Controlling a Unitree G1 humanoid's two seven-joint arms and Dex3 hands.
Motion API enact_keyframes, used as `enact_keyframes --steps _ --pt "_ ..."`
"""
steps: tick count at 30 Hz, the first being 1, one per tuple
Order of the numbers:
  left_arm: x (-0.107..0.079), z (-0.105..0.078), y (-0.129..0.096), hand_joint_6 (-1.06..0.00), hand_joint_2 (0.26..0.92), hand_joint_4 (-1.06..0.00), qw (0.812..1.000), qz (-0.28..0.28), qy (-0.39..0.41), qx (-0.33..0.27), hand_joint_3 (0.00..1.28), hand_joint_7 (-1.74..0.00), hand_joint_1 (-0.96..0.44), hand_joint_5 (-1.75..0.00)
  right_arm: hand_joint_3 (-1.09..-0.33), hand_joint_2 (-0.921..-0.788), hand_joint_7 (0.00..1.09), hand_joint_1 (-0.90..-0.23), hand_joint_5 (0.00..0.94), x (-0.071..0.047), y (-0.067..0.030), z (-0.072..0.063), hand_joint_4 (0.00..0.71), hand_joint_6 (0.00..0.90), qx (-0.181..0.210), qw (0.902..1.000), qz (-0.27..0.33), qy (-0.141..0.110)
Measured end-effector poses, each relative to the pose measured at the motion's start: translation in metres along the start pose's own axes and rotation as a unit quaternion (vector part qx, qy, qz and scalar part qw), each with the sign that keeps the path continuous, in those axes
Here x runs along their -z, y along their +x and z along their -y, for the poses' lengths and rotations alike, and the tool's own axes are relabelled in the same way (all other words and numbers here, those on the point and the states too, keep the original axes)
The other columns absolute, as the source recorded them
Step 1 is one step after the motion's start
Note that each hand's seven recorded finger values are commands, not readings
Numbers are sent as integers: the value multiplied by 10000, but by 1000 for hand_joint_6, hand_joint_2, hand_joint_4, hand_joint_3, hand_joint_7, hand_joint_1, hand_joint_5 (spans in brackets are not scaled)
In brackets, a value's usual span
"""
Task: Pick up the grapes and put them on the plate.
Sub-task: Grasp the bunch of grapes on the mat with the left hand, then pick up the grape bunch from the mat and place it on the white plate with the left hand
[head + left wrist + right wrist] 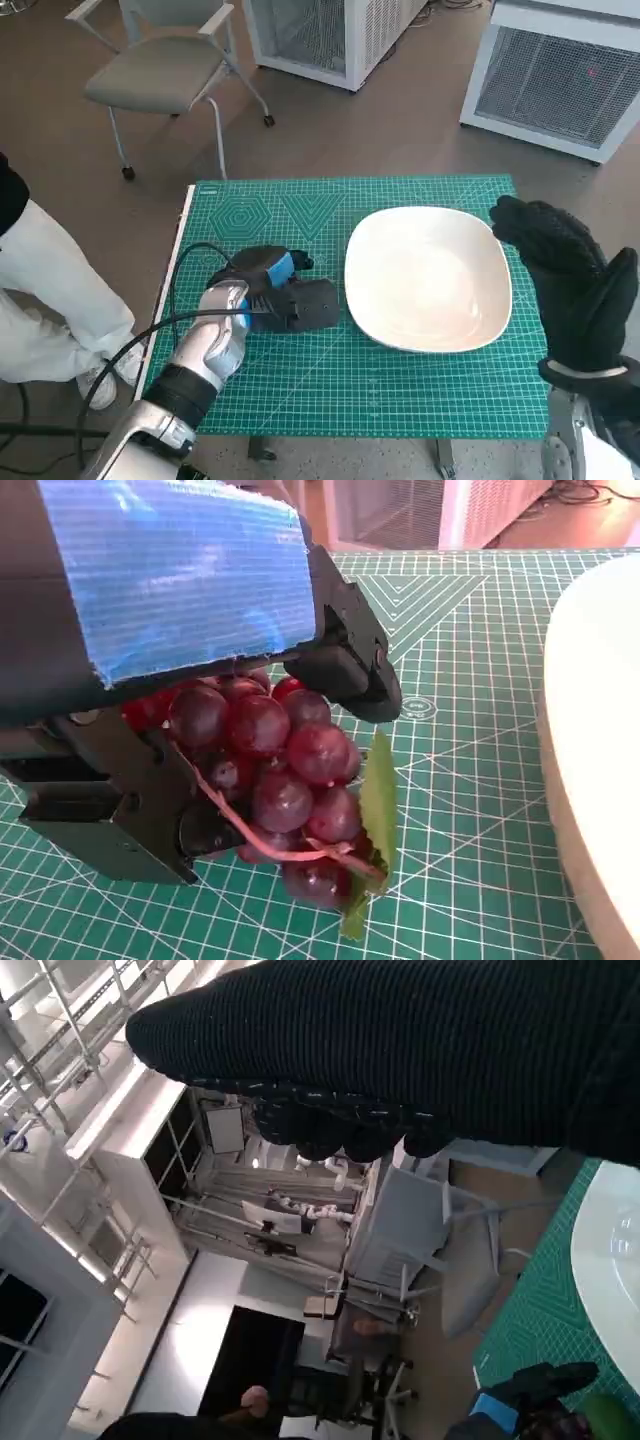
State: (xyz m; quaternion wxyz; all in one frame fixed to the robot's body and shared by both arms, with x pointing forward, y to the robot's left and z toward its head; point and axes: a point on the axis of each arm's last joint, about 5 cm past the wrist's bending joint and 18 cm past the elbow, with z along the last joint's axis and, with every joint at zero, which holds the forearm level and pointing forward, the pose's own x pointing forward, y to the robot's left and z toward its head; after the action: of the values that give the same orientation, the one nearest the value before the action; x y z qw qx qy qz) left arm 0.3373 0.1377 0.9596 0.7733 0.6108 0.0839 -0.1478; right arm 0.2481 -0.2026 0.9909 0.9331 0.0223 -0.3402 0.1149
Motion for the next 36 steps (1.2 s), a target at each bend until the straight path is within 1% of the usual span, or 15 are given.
enact_keyframes --steps 5,10,18,19,23,25,27,31,34,36 --pt "1 -1 0 -650 682 -537 10000 4 -25 35 642 -168 381 -1496 -576 -921 868 -510 419 0 0 0 357 214 -1 10000 1 2" --pt "3 -5 0 -664 683 -539 10000 3 -46 63 639 -181 382 -1493 -576 -921 868 -510 421 0 0 0 361 214 -2 10000 2 2" --pt "-4 -33 -5 -722 684 -557 9999 -9 -56 84 621 -249 383 -1470 -576 -921 867 -510 427 -2 1 0 370 214 -4 10000 5 -1" --pt "-6 -39 -7 -720 688 -559 10000 -5 -57 79 610 -316 364 -1461 -576 -921 867 -510 427 -2 1 0 370 215 -4 10000 5 -1" --pt "-23 -82 -22 -615 747 -566 10000 41 -57 34 470 -1021 105 -1360 -576 -921 867 -510 429 -3 1 1 373 215 -3 10000 6 -4" --pt "-38 -118 -35 -601 752 -575 9999 86 -52 -13 446 -1155 52 -1333 -576 -921 867 -510 429 -3 1 2 374 215 -3 10000 7 -5" --pt "-52 -158 -50 -612 747 -573 9999 139 -44 -73 449 -1164 28 -1363 -576 -921 867 -510 430 -3 2 1 374 215 -4 10000 8 -6" --pt "-85 -265 -99 -674 681 -548 9994 265 -27 -216 559 -1045 12 -1531 -576 -921 866 -510 430 -4 3 2 375 214 -3 10000 12 -8" --pt "-119 -361 -148 -693 656 -555 9985 398 -26 -363 596 -1013 8 -1560 -576 -921 865 -510 430 -4 5 2 375 214 -3 10000 14 -8" --pt "-138 -423 -183 -700 656 -573 9977 484 -20 -467 586 -996 7 -1546 -576 -921 865 -511 430 -5 7 2 375 214 -5 10000 18 -8"
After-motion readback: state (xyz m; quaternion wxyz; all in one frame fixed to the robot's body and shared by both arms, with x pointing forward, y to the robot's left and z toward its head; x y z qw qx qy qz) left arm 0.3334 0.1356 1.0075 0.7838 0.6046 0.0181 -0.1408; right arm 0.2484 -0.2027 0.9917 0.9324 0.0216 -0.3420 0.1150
